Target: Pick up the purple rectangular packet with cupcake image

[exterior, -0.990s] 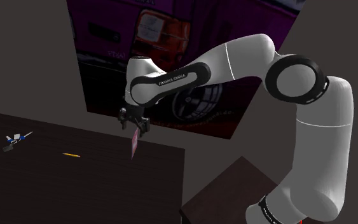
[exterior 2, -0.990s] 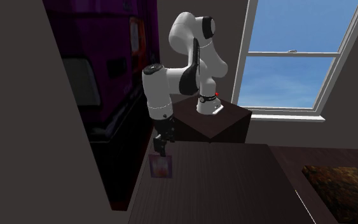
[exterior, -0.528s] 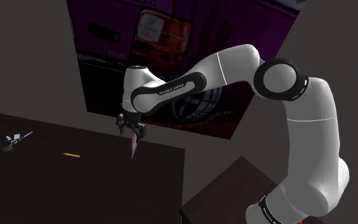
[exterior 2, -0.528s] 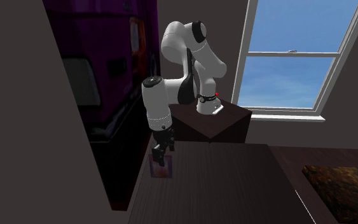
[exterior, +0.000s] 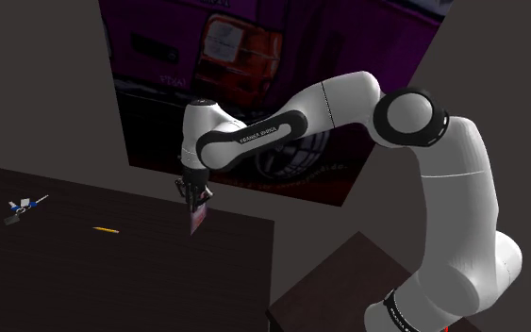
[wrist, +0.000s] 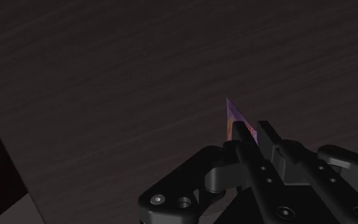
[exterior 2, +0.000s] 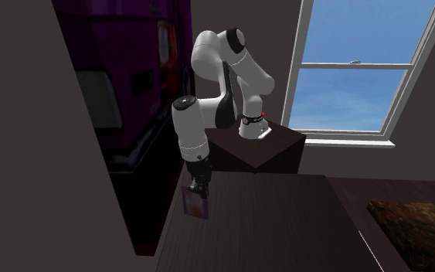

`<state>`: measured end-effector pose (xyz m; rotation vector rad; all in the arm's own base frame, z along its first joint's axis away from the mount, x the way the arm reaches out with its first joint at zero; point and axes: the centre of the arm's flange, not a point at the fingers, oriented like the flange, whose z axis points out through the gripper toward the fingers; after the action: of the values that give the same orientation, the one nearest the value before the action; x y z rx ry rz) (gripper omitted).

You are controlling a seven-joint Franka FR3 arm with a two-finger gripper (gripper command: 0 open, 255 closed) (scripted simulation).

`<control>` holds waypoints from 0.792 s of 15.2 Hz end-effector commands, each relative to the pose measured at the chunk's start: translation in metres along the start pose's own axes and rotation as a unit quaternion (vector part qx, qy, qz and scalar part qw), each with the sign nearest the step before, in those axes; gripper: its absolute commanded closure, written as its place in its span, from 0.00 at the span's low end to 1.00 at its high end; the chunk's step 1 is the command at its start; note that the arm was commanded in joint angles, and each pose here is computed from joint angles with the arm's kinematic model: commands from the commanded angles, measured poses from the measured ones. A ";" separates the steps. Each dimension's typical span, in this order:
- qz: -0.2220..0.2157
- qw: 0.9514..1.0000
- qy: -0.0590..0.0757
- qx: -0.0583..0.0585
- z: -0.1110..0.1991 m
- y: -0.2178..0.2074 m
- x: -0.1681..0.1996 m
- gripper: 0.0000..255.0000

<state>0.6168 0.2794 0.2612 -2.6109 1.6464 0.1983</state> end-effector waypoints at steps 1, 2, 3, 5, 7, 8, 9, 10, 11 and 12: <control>-0.167 0.986 0.007 -0.004 0.003 -0.003 0.027 1.00; -0.167 0.986 0.007 -0.005 0.009 -0.006 0.026 1.00; -0.167 0.986 0.007 -0.005 0.013 -0.001 0.030 1.00; -0.167 0.986 0.006 -0.003 0.012 0.005 0.026 1.00; -0.167 0.986 0.006 -0.003 0.002 0.005 0.024 1.00; -0.167 0.986 0.006 -0.003 -0.003 0.005 0.024 1.00; -0.167 0.986 0.006 -0.003 -0.008 0.006 0.023 1.00; -0.167 0.986 0.006 -0.003 -0.014 0.006 0.022 1.00; -0.167 0.986 0.006 -0.003 -0.019 0.006 0.022 1.00; -0.167 0.986 0.006 -0.003 -0.024 0.006 0.021 1.00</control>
<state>0.5996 0.2859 0.2628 -2.8418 1.2190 0.2527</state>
